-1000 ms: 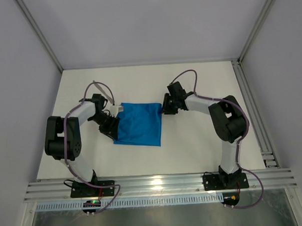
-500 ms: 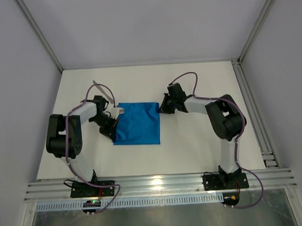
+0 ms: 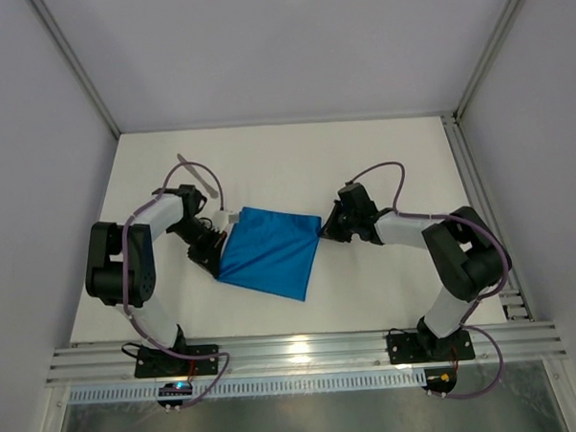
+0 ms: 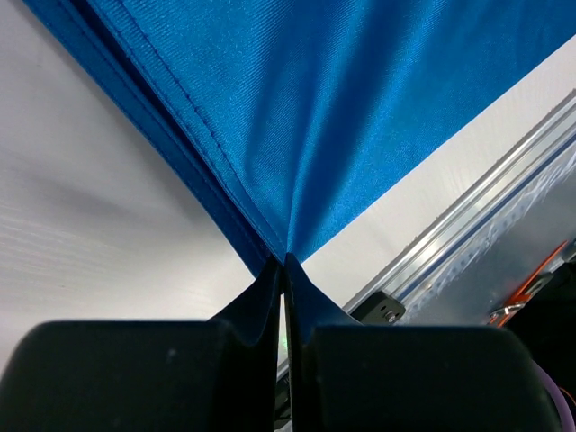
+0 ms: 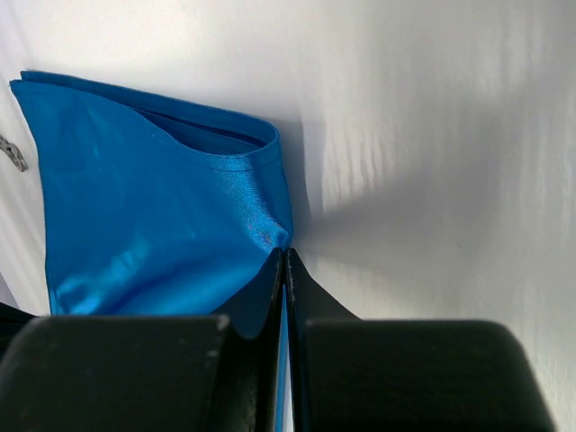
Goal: Fold the napkin into a case and place the utensils inside
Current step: Smooth out the square-folded napkin at the center of the board.
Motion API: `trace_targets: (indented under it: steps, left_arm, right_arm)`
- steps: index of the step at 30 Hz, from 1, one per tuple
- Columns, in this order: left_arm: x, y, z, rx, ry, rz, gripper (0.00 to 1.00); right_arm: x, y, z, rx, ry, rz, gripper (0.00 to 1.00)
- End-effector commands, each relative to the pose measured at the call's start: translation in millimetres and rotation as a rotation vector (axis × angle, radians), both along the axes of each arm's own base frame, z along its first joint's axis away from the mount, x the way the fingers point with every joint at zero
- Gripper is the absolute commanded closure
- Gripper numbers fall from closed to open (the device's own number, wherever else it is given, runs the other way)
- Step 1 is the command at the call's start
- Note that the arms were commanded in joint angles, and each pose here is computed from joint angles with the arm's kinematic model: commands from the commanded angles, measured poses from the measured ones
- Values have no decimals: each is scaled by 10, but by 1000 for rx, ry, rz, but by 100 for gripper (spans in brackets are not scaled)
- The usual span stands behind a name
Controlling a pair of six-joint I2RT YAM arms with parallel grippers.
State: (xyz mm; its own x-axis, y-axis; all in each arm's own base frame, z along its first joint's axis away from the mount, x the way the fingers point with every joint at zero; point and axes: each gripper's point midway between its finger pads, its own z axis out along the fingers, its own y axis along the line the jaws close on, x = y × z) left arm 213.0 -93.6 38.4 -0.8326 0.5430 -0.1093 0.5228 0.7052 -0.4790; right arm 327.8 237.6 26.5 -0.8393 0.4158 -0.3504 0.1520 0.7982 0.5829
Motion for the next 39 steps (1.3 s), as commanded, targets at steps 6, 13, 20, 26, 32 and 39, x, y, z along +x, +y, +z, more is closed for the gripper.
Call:
trace_targets:
  steps: [6,13,20,26,32,39]
  left_arm:
    - [-106,-30,-65,33,27,-77,90]
    - [73,26,-198,91,-20,-48,87]
    - [61,59,-70,95,-49,-70,64]
    - [242,-30,316,48,-152,-58,61]
    - [195,-46,301,55,-135,-39,86]
    - [89,-90,-136,103,-42,-53,84]
  right_arm:
    - [-88,-70,98,19,-61,-90,96]
    - [-59,-69,221,-18,-84,-49,86]
    - [-67,-283,607,-143,-172,-15,62]
    - [-7,-147,731,-146,-239,70,83]
    - [94,250,602,-31,-207,188,96]
    - [246,117,227,-37,-82,65,96]
